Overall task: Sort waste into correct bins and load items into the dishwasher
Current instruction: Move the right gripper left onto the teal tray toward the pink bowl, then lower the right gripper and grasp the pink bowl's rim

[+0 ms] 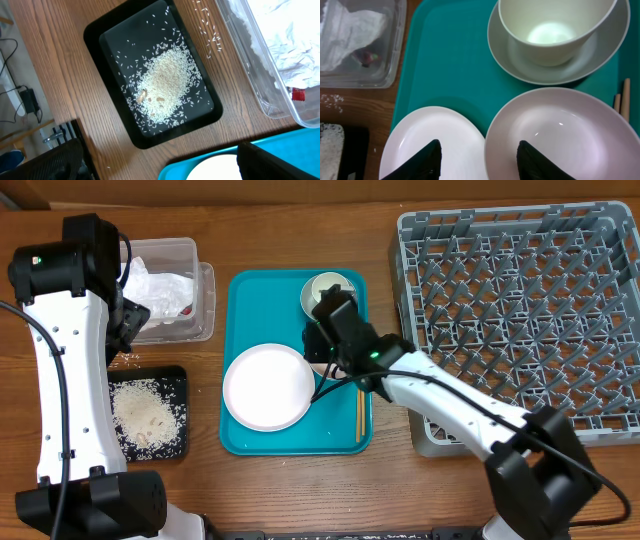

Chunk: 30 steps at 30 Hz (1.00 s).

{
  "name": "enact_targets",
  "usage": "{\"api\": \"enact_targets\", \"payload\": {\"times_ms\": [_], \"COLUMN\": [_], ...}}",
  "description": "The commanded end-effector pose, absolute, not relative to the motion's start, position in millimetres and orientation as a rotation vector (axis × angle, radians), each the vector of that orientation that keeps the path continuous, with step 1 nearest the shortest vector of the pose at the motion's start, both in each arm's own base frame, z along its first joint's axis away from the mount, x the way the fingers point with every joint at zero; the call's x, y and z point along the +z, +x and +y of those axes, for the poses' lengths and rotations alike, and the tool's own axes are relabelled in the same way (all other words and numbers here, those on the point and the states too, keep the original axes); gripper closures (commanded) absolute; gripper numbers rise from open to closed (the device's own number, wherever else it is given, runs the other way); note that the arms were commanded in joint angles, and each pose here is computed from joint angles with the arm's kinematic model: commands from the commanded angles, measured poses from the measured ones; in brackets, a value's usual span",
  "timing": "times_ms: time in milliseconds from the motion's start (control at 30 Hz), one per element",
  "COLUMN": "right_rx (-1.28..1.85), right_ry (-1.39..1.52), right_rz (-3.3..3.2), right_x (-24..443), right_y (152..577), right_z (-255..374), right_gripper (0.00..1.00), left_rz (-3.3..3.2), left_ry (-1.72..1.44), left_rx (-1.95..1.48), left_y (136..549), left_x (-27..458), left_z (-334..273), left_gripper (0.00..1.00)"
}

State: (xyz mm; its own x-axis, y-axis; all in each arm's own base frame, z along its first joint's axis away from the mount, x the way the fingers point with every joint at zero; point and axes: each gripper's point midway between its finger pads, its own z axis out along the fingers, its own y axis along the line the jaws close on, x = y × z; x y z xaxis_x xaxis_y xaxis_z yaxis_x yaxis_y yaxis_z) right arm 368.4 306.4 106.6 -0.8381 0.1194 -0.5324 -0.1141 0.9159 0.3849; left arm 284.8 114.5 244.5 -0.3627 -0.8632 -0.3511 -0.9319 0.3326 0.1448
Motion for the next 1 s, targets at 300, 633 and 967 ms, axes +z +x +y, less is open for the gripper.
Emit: {"api": "enact_targets", "payload": {"times_ms": [300,633,967], "right_rx": [0.247,0.192,0.212], "right_ry": [0.124,0.121,0.107], "right_rz": [2.315,2.306,2.32], "right_x": [108,81,74], "right_y": [374,380,380], "right_z": [311,316,321], "right_gripper": [0.49,0.49,0.56], "left_rz": [2.335,2.335,2.335], "left_ry": [-1.647,-1.647,-1.647], "left_rx": [0.456,0.456,0.456], "left_y": [284,284,284], "left_x": [254,254,254], "left_z": [115,115,115], "left_gripper": [0.0,0.0,0.0]}}
